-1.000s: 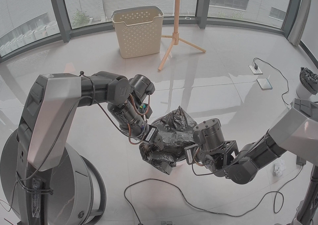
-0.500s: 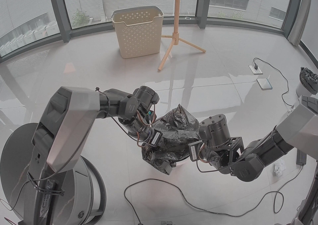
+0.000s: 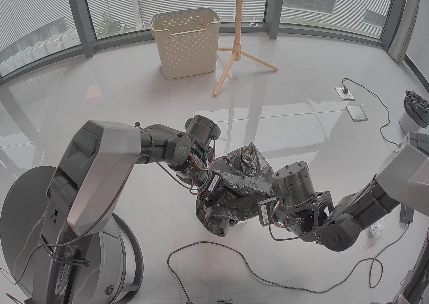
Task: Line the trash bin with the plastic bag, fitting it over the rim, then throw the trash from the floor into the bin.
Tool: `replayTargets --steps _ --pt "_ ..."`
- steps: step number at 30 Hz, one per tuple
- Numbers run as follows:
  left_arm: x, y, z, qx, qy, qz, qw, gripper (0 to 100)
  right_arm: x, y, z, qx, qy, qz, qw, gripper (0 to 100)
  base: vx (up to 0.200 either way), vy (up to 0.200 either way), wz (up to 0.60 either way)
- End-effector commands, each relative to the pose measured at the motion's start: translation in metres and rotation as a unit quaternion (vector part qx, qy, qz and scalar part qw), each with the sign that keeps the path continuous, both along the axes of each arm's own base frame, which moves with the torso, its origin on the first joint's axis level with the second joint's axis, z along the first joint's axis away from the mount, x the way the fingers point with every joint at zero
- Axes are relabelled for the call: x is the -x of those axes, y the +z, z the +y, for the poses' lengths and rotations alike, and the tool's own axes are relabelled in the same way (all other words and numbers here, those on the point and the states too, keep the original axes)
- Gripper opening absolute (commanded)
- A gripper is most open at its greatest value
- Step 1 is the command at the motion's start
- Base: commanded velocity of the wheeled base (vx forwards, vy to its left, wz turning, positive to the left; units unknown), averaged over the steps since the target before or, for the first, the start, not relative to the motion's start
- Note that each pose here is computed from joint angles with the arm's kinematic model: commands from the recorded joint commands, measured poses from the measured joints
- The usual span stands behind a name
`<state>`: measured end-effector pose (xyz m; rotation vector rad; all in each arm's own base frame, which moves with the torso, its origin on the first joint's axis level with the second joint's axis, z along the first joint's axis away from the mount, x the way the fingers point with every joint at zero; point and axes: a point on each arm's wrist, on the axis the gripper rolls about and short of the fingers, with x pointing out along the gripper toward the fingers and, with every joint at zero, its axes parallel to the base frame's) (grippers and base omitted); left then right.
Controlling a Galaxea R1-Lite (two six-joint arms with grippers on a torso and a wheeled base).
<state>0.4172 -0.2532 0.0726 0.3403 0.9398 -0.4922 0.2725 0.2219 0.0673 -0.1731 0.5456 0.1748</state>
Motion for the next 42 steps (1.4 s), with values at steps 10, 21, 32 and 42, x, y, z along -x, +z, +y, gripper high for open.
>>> replayTargets --steps 10,21,32,42 --pt "-0.004 0.025 0.004 0.007 0.018 -0.057 0.9982 0 -0.020 0.009 0.001 -0.039 -0.022 -0.026 0.9987 0 0.000 0.000 0.00" --pt "-0.009 0.016 0.009 -0.026 0.007 -0.065 0.9975 0 -0.029 0.006 0.014 -0.080 -0.017 -0.034 0.9961 0 0.000 0.000 0.00" --pt "-0.013 0.027 0.027 -0.040 0.005 -0.066 0.9970 0 -0.001 0.007 0.038 -0.118 0.001 -0.004 0.9930 0 0.000 0.000 0.00" --pt "-0.007 0.025 0.026 -0.053 -0.004 -0.042 0.9977 0 0.002 0.001 0.038 -0.144 -0.011 0.022 0.9893 0 0.000 0.000 0.00"
